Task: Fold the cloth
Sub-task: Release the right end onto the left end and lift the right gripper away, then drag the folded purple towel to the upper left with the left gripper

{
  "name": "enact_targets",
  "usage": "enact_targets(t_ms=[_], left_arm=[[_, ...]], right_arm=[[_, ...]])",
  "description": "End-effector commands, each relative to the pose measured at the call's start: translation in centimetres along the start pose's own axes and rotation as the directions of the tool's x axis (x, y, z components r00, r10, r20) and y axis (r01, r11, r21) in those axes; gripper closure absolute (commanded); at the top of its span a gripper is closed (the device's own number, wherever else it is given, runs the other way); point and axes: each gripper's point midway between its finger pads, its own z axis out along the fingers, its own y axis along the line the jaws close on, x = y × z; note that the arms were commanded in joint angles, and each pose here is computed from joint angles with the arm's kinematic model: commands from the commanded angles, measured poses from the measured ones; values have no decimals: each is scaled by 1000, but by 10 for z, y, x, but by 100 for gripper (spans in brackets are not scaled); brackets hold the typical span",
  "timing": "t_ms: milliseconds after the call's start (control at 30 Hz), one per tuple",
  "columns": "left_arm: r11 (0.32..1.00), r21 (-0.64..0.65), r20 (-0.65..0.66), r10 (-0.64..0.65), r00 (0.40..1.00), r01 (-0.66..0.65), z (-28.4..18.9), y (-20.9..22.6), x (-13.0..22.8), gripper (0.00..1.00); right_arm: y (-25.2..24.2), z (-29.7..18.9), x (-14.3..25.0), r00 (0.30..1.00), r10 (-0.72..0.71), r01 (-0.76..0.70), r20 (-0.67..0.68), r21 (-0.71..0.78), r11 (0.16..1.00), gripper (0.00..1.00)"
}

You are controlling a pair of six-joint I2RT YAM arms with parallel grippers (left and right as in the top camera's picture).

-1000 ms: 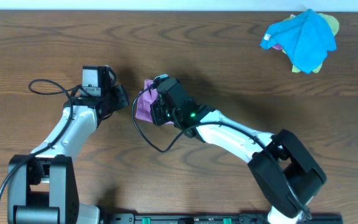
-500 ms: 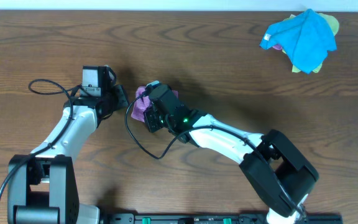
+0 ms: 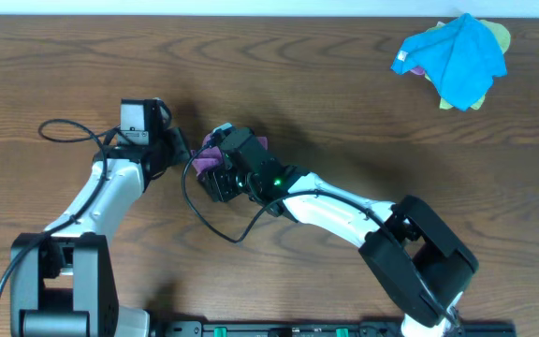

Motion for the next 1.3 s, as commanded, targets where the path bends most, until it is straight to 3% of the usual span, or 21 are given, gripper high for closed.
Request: enact_targets(t_ms=[0,67,200,333,567,1000,1267], left_arm=[[1000,-11,54,-14,998,15,-13,6,-20,40],[999,-14,63,-32,997,33,-19,12,-23,29],[998,-19,86,-57,995,59,-33,20,-30,12],[998,9,76,-64,995,63,-44,16,-27,2],[972,207,-58,-103,993,113,-53,-20,-4,5],[924,86,-255,-341,905,372,-38,-2,51,5],[883,154,-265,-394,880,443,-17,-14,70,4]], right_arm=[[12,-6,-12,1000,-16,17,22,-37,999,11],[13,-14,-21,999,-15,17,47,-40,999,1],[12,-36,-41,995,-6,10,95,-41,999,1],[-1,-67,-57,991,14,-16,135,14,1000,1],[-60,-146,-60,985,90,-125,148,253,959,1],[-90,-299,-26,952,211,-282,223,359,890,1],[-99,-353,5,939,234,-323,251,414,851,1]])
